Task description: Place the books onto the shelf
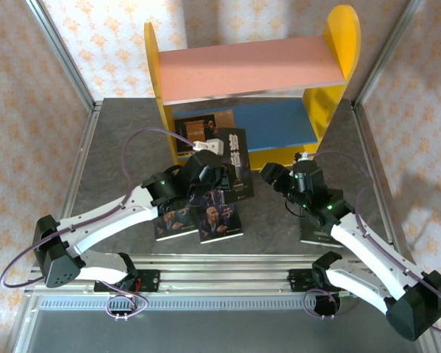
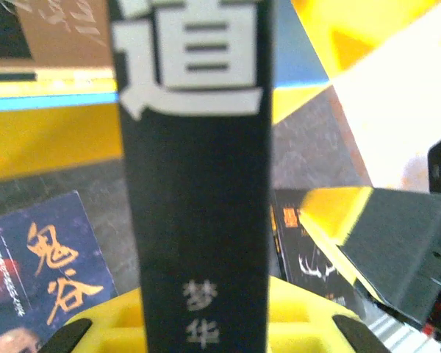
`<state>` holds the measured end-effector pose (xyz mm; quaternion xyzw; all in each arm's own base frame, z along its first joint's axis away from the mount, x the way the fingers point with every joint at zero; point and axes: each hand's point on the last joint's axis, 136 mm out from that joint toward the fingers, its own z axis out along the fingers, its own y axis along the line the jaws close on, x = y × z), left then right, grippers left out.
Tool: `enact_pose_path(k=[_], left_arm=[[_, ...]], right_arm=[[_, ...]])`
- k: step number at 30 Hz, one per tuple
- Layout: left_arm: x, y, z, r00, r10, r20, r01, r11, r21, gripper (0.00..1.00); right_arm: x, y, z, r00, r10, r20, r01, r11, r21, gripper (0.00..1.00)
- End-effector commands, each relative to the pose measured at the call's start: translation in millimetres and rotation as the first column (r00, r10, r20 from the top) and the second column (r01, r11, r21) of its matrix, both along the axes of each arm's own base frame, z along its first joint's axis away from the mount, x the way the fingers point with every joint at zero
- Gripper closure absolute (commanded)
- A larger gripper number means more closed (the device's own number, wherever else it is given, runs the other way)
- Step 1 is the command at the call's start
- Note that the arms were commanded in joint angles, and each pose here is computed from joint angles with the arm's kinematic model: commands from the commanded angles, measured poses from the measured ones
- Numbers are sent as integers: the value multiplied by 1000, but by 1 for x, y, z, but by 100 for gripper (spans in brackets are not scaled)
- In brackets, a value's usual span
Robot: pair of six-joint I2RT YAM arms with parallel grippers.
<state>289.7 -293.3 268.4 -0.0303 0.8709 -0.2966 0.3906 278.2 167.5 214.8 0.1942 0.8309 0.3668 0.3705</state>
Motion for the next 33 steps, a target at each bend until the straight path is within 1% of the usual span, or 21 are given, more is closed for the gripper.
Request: enact_pose_path(k=[1, 5, 12, 14, 17, 21, 27, 33], left_arm=[[30, 11, 60, 980, 136, 145, -116, 984, -133, 100], [44, 14, 75, 964, 186, 188, -153, 972, -179, 100], [56, 13, 89, 943, 239, 231, -176, 948, -263, 100], [58, 13, 88, 939, 254, 232, -185, 942, -280, 100], [61, 12, 92, 935, 267, 234, -188, 931, -313, 100], [63, 10, 94, 930, 283, 233, -189, 914, -358, 100], [66, 17, 84, 916, 348, 200, -238, 872, -428, 100], [67, 16, 78, 913, 363, 184, -247, 854, -457, 100]], right_arm=[[9, 4, 15, 996, -69, 48, 61, 987, 151, 37], [9, 14, 14, 994, -84, 65, 67, 971, 230, 33], [7, 25, 26, 987, -99, 123, 62, 960, 272, 17], [8, 28, 29, 987, -101, 125, 62, 956, 287, 16], [11, 36, 32, 987, -102, 127, 56, 945, 322, 15], [15, 39, 35, 983, -134, 129, 77, 924, 375, 16], [16, 39, 48, 968, -188, 166, 97, 892, 442, 17], [19, 47, 49, 969, -191, 158, 95, 875, 474, 19]])
